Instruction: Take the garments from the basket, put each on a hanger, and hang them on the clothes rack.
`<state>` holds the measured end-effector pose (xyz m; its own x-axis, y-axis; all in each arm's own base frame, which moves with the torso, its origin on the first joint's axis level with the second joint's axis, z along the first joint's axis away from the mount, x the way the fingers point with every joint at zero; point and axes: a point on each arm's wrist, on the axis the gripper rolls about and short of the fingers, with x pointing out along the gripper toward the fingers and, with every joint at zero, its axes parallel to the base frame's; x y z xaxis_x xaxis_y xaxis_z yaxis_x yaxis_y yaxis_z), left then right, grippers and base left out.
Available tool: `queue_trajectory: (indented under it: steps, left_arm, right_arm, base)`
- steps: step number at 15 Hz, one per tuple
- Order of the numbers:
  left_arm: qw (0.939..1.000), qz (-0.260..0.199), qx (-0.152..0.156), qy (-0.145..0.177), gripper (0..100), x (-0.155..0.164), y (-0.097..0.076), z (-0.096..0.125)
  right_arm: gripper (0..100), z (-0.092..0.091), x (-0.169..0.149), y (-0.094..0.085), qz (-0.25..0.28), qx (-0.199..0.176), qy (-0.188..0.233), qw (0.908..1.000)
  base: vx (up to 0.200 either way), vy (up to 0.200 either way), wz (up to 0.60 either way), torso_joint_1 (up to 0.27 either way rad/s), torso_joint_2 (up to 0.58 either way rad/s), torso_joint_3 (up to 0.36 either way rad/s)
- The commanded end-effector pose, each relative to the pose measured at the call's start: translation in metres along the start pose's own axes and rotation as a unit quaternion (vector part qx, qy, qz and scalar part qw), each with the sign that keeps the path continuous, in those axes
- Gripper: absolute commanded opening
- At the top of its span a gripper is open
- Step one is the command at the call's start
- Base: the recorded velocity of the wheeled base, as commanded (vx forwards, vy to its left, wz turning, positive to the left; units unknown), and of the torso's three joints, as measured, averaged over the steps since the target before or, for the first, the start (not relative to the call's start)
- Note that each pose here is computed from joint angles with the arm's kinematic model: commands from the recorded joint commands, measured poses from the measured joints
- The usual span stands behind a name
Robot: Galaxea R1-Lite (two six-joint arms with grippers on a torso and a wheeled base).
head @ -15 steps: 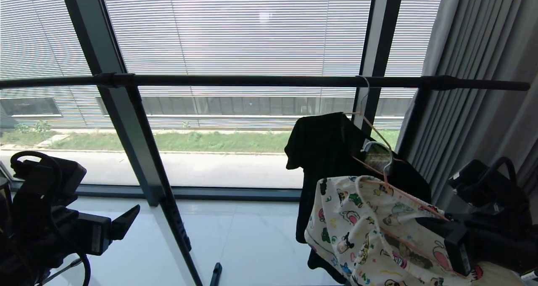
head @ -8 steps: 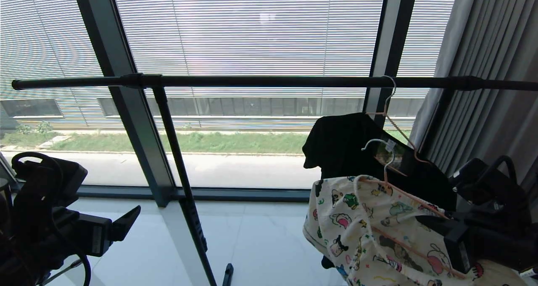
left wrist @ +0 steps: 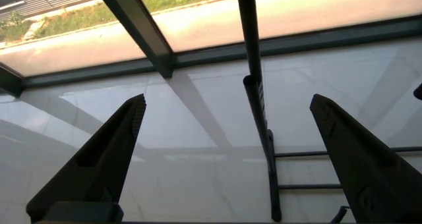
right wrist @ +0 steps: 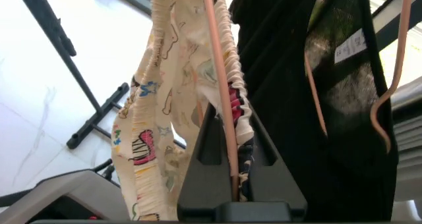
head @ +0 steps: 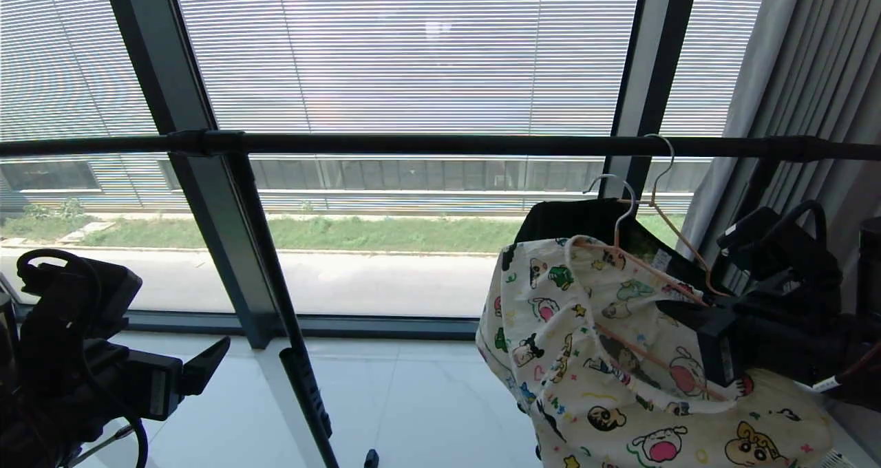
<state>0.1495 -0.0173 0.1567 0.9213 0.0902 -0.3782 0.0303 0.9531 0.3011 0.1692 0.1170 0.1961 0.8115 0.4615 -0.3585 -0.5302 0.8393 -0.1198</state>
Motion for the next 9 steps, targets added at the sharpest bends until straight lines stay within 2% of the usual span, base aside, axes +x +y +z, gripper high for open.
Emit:
queue_trajectory:
  steps: [1, 7, 9]
  left_arm:
    - [1.0, -0.001, 0.0, 0.0, 100, 0.0, 0.0, 0.0]
    - [0.9999, -0.01, 0.001, -0.006, 100, -0.001, -0.003, 0.002]
    - [0.9999, -0.01, 0.001, -0.006, 100, -0.001, -0.003, 0.002]
  right_arm:
    - [0, 0.003, -0.001, -0.001, -0.001, 0.001, -0.005, 1.0]
    - [0, 0.012, -0.022, -0.003, 0.002, 0.005, -0.047, 0.9989]
    - [0, 0.024, -0.023, -0.004, 0.016, 0.006, -0.074, 0.9971]
  base:
    - [0.2, 0.0, 0.0, 0.002, 0.0, 0.002]
    - [0.0, 0.0, 0.0, 0.0, 0.0, 0.0]
    - [0.0, 0.0, 0.0, 0.0, 0.0, 0.0]
